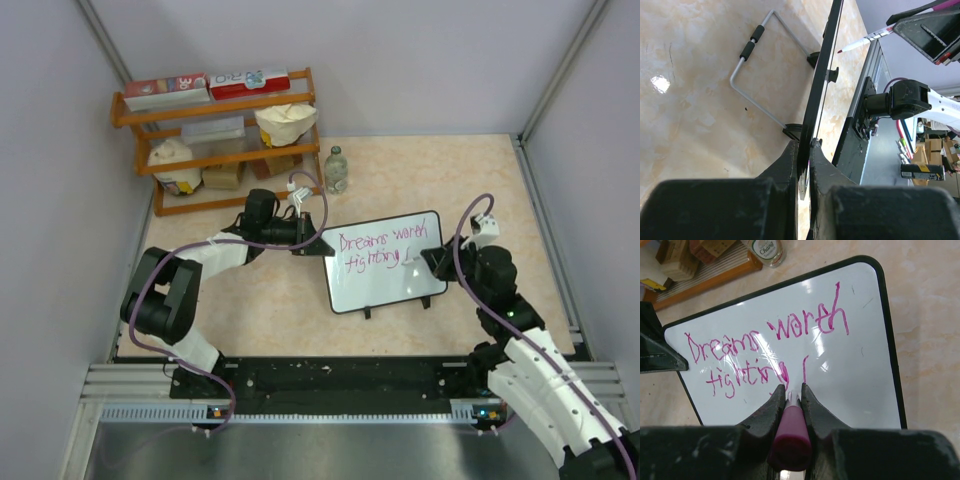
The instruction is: Write a sentence on the whiteboard
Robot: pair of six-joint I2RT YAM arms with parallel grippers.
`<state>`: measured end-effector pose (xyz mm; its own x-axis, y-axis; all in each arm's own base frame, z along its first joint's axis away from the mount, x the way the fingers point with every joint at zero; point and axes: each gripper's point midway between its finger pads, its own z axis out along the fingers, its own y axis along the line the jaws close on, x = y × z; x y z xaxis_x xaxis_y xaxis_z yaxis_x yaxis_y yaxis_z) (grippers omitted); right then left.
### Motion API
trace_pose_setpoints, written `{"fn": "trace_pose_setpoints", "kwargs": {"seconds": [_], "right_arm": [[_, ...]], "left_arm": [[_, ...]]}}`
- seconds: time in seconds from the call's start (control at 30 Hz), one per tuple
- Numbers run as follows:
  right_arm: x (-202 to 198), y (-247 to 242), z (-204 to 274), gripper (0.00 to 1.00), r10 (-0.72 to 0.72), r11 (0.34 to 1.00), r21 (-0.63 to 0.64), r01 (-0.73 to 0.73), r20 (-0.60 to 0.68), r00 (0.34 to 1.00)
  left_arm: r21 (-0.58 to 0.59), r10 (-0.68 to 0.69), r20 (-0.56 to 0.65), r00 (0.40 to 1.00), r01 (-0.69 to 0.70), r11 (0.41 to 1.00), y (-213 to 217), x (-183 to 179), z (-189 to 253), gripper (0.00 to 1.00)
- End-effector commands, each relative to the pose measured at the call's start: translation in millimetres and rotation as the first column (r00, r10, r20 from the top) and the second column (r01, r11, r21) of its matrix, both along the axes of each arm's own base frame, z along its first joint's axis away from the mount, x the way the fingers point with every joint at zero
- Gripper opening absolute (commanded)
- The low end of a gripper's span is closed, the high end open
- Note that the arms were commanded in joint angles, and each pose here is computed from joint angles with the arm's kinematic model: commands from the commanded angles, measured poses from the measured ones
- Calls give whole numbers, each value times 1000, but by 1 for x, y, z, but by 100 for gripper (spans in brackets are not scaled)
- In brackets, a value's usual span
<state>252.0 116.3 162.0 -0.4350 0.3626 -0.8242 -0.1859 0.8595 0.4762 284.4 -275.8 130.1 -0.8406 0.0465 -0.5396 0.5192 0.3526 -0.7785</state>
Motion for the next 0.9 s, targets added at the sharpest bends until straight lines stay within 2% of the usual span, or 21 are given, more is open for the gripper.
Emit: {"fn": "trace_pose_setpoints", "kwargs": {"seconds": [0.0, 0.23, 0.53, 0.87], "right_arm": [[17, 2, 47, 0, -22, 999, 43, 18, 110, 994], [28, 1, 48, 0, -42, 999, 38, 38, 112, 993], [27, -6, 24, 0, -64, 998, -11, 65, 67, 996], [26, -27, 21, 0, -147, 985, -81, 153, 74, 986]], "left_arm": [[75, 96, 83, 992, -103, 992, 10, 24, -5, 0], [75, 93, 84, 992, -99, 992, 9, 23, -5, 0], [76, 94, 84, 992, -101, 992, 9, 23, -5, 0], [76, 95, 80, 992, -101, 992, 9, 24, -6, 0]]}}
